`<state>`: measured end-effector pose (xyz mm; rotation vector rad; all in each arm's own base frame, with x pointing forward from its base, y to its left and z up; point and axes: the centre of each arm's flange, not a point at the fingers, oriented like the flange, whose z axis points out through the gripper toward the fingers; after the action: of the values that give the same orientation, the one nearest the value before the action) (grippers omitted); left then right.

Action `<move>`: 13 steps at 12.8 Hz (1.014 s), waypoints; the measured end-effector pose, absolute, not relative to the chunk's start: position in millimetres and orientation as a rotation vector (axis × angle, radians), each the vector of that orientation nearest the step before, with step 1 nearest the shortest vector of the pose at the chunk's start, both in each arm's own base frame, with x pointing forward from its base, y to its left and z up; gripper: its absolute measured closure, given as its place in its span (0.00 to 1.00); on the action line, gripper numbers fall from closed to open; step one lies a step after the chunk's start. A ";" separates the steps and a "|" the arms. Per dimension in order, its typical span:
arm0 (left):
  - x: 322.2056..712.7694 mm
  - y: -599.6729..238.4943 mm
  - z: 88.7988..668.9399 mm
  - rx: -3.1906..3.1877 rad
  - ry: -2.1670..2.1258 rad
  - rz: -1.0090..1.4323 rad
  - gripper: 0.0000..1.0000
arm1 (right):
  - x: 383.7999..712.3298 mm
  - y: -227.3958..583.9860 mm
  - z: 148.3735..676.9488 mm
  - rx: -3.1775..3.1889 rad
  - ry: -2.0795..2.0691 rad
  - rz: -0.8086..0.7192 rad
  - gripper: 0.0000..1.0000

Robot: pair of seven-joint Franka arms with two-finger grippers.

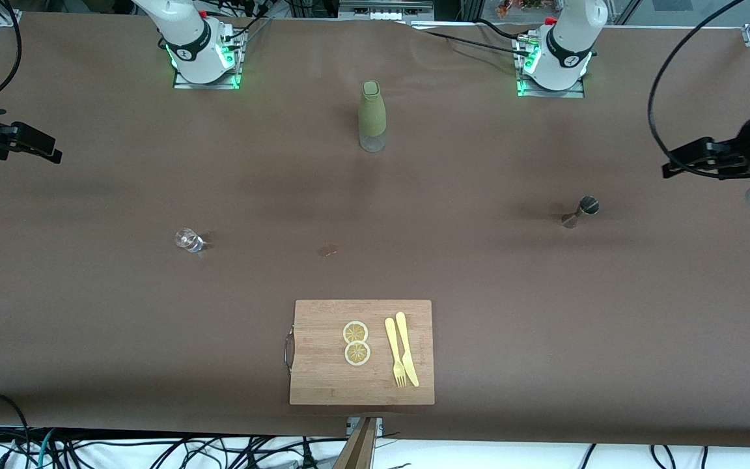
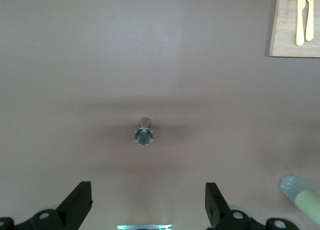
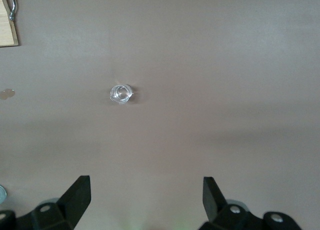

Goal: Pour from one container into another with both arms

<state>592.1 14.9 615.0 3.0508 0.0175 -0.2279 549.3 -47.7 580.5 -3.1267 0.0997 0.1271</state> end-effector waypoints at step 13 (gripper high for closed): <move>539.5 242.6 567.7 2.715 -0.652 -0.044 0.00 | 541.5 -83.4 529.7 -3.086 -0.170 0.266 0.00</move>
<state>539.5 242.6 567.7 2.7152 -0.6516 -0.0436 541.5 -83.4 529.7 -3.0863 -0.1696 0.2661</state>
